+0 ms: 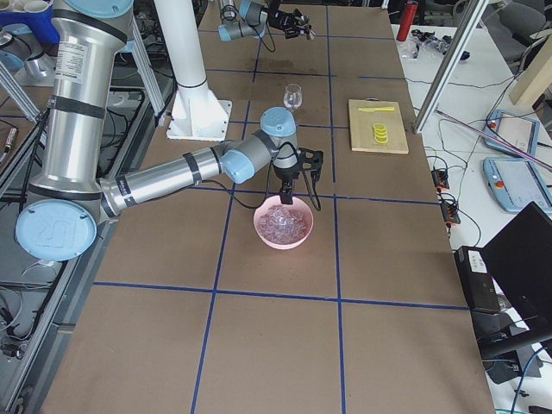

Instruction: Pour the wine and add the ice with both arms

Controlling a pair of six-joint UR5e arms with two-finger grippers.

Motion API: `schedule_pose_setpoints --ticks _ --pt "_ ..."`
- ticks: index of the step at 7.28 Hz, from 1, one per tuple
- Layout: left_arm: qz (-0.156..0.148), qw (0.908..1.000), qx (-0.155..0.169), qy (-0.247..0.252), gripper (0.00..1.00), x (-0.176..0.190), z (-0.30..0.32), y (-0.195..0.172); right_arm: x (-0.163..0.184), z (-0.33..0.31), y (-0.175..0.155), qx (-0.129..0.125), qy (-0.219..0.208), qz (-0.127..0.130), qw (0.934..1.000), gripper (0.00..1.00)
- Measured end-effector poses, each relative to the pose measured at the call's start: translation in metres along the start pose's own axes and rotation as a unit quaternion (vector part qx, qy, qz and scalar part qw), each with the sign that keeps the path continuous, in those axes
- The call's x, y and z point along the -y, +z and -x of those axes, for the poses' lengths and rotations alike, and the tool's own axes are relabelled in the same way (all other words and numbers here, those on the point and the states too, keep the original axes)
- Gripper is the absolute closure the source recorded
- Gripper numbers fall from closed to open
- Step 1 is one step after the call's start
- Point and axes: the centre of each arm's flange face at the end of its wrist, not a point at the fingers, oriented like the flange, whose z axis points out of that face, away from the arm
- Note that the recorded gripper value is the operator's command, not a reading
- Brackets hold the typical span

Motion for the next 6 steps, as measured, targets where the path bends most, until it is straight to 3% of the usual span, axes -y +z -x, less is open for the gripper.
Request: schedule_pose_setpoints --ticks 3,6 --pt "0.043 0.9947 -0.027 -0.089 1.0 -0.053 0.03 -0.03 -0.001 -0.001 0.0 -0.001 0.001 0.001 1.0 0.0" --pt "0.065 0.9891 -0.001 -0.132 1.0 -0.084 0.041 -0.036 -0.008 -0.006 0.012 -0.023 -0.006 -0.006 0.9997 0.0"
